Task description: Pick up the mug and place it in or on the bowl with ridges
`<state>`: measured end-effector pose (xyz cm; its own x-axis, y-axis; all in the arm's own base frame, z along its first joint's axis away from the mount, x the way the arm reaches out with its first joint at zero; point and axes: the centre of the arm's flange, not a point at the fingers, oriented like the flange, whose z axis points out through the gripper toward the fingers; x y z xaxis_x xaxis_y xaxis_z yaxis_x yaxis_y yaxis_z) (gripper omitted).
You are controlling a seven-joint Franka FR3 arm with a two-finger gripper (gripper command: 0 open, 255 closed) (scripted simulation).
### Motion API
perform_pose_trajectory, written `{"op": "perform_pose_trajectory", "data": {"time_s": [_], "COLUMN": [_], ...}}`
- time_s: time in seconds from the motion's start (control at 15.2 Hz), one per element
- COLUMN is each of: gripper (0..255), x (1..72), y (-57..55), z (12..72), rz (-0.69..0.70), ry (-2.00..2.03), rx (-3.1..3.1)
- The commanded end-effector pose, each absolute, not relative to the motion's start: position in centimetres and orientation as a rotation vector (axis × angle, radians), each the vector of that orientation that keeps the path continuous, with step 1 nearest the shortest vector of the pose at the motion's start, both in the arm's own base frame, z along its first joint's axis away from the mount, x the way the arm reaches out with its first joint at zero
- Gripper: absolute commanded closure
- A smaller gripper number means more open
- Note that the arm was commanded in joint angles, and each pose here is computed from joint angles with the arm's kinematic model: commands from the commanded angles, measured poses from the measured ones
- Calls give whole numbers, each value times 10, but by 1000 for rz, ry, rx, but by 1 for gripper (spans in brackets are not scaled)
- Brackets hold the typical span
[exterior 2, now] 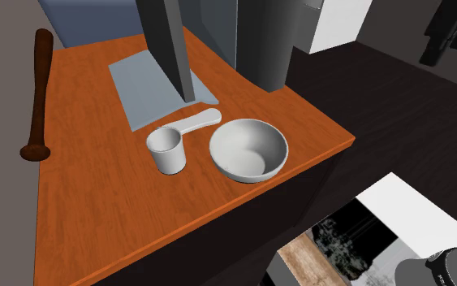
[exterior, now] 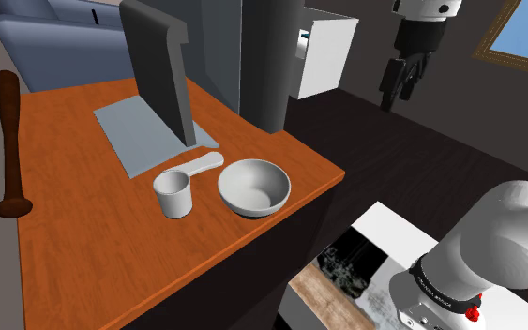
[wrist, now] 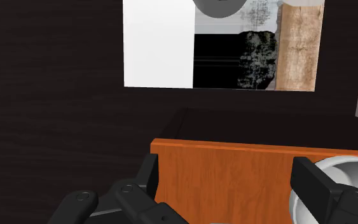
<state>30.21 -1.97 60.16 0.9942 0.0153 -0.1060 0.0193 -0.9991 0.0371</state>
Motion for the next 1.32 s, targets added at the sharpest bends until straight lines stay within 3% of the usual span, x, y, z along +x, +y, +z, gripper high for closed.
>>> {"op": "perform_pose_trajectory", "data": {"time_s": [0.0, 1.25], "gripper": [0, 0], "x": [302, 403], "y": [-20, 185], "z": [602, 506], "rz": [-164, -51], "ry": [27, 7], "rx": [3099, 3092]}}
